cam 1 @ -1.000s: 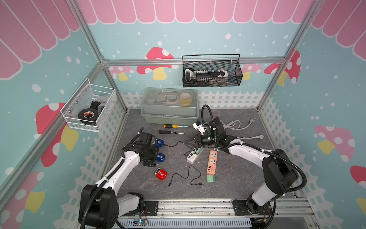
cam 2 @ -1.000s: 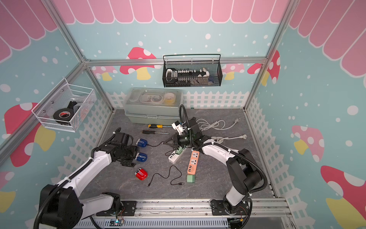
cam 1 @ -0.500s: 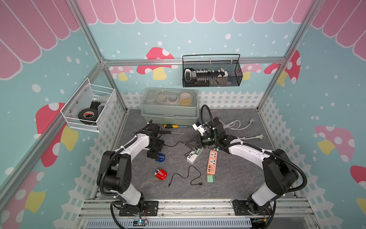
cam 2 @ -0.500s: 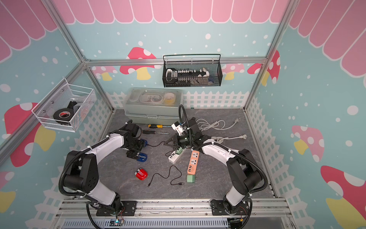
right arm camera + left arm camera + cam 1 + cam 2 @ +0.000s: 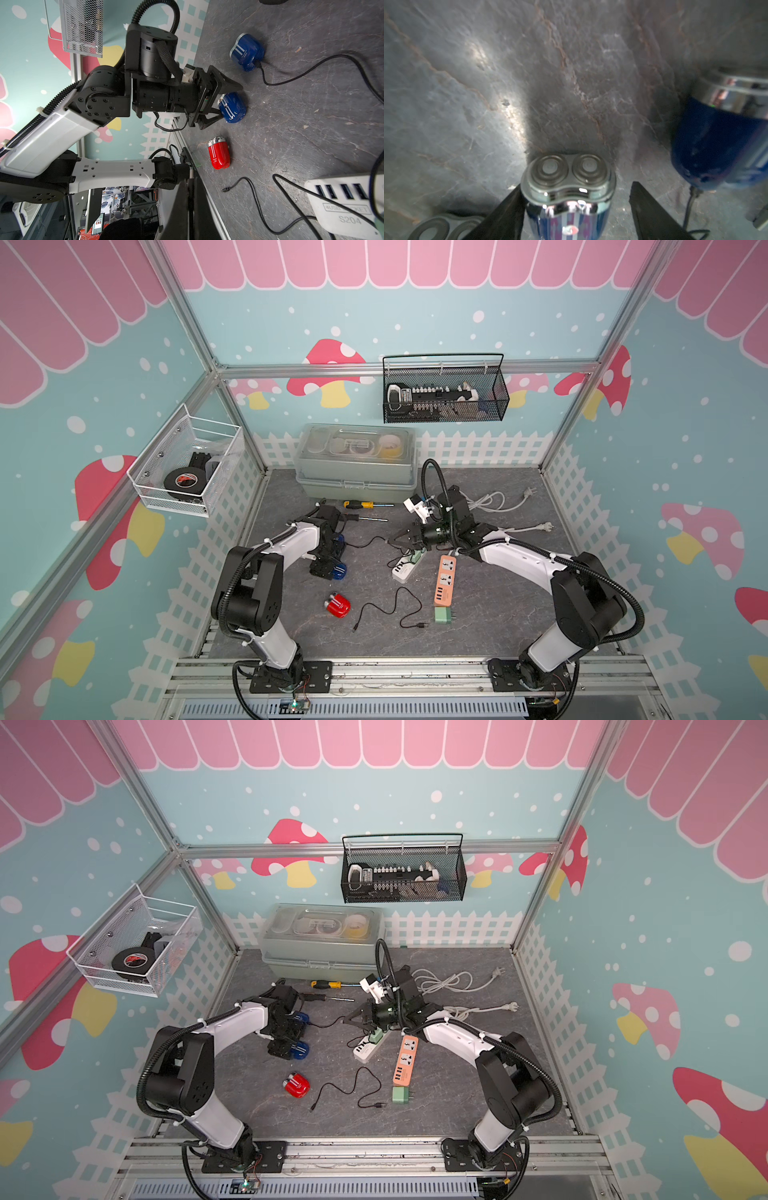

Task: Charge the electric shaver
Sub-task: Pick up the electric shaver from the center of the board.

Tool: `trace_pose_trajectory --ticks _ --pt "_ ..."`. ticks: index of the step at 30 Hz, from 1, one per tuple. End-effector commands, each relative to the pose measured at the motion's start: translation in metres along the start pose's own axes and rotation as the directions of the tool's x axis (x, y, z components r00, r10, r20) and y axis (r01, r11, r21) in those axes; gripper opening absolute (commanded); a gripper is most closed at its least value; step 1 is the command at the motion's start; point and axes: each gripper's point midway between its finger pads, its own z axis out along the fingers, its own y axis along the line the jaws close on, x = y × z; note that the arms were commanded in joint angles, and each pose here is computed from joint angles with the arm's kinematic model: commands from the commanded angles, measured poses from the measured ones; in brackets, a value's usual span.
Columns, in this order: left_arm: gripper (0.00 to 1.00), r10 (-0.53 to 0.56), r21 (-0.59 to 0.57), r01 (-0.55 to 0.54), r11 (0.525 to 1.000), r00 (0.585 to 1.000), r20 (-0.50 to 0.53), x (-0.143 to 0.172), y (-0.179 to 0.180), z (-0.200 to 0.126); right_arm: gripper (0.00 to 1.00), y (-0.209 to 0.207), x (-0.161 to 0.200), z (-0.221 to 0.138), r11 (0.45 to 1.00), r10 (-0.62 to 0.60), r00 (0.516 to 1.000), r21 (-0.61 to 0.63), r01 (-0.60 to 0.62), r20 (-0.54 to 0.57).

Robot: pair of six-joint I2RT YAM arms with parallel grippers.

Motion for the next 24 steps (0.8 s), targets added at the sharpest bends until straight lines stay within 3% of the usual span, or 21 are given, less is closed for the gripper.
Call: trace_pose_trajectory --ticks 1,11,14,19,20,24 --pt "0.75 -0.028 0.016 0.028 0.999 0.999 0.03 -0.005 0.0 0.016 0.0 0.023 -0.008 -0.005 0.998 -0.055 0.998 -0.042 0.056 0.031" --pt "0.56 -0.03 -0.024 0.03 0.999 0.999 0.03 -0.004 0.015 0.026 0.0 0.021 -0.008 -0.004 0.998 -0.044 0.999 -0.044 0.045 0.032" --pt "0.43 -0.025 -0.023 0.026 0.999 0.999 0.039 -0.003 0.016 0.025 0.0 0.02 -0.009 -0.004 0.998 -0.042 0.999 -0.044 0.044 0.034" --pt "0.04 -0.019 0.044 0.017 0.999 0.999 0.032 -0.001 0.001 0.007 0.0 0.014 -0.007 -0.002 0.998 -0.04 0.999 -0.038 0.041 0.029" --pt "0.0 -0.021 0.069 0.02 0.997 1.0 0.021 0.001 -0.004 0.0 0.0 0.014 -0.006 -0.001 0.998 -0.041 0.999 -0.04 0.042 0.026" --pt "0.0 0.003 0.214 0.011 0.977 0.998 -0.068 0.017 -0.038 -0.044 0.0 0.017 -0.008 -0.003 0.996 -0.072 0.996 -0.049 0.074 0.048"
